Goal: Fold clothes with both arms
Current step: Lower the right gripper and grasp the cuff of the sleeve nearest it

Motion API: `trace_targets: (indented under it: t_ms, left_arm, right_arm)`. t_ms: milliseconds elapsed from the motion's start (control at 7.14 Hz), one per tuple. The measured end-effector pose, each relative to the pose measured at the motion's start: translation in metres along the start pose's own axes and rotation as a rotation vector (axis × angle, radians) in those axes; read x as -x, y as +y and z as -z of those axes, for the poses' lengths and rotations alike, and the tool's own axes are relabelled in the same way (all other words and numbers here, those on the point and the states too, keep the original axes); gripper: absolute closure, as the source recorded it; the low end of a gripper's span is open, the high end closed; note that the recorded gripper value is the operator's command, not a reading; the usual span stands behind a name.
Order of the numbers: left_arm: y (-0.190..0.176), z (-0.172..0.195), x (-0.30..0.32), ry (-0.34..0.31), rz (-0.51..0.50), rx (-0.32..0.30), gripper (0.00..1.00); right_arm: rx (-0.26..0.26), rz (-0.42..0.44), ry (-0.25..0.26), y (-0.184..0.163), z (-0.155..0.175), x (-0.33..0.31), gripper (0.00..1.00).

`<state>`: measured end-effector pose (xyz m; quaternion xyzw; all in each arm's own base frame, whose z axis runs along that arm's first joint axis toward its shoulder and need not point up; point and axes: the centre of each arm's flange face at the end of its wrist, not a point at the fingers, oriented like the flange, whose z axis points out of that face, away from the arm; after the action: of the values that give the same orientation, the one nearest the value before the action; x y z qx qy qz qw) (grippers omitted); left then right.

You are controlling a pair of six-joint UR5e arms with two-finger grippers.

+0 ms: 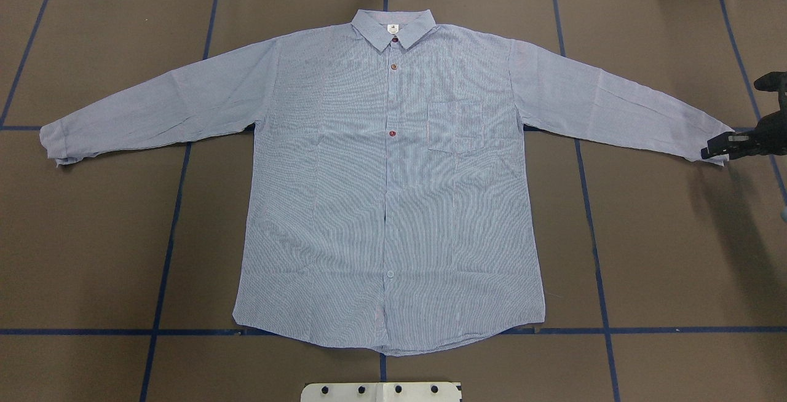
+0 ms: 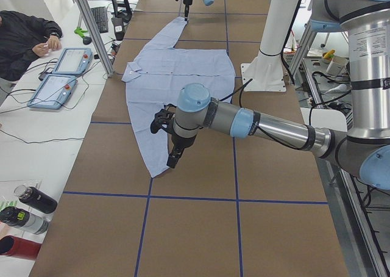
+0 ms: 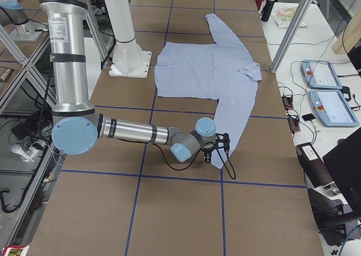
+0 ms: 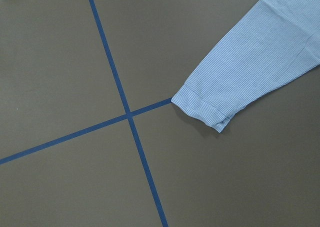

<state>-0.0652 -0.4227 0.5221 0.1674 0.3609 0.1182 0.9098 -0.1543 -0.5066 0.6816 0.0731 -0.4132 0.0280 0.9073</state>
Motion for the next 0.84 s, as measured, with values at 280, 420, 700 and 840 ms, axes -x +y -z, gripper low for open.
trace_targets:
  t_ms: [280,420,700,840]
  left_arm:
    - [0.0002,-0.0001,0.0001,0.0,0.0,0.0,0.0]
    - [0.0005,-0.0002,0.0001,0.0,0.001,0.001,0.0]
    - [0.0003,-0.0002,0.0001,0.0,0.001,0.001,0.0]
    - [0.0003,-0.0004,0.0003,0.0,0.001,0.001,0.0]
  right_arm:
    - [0.002,-0.001,0.008,0.0028,-0.0022,-0.0022,0.58]
    - [0.004,-0.001,0.01,0.0035,-0.0032,-0.0024,0.71]
    - [0.006,0.0,0.011,0.0042,-0.0045,-0.0019,1.0]
    - [0.006,-0.004,0.009,0.004,-0.004,-0.0009,1.0]
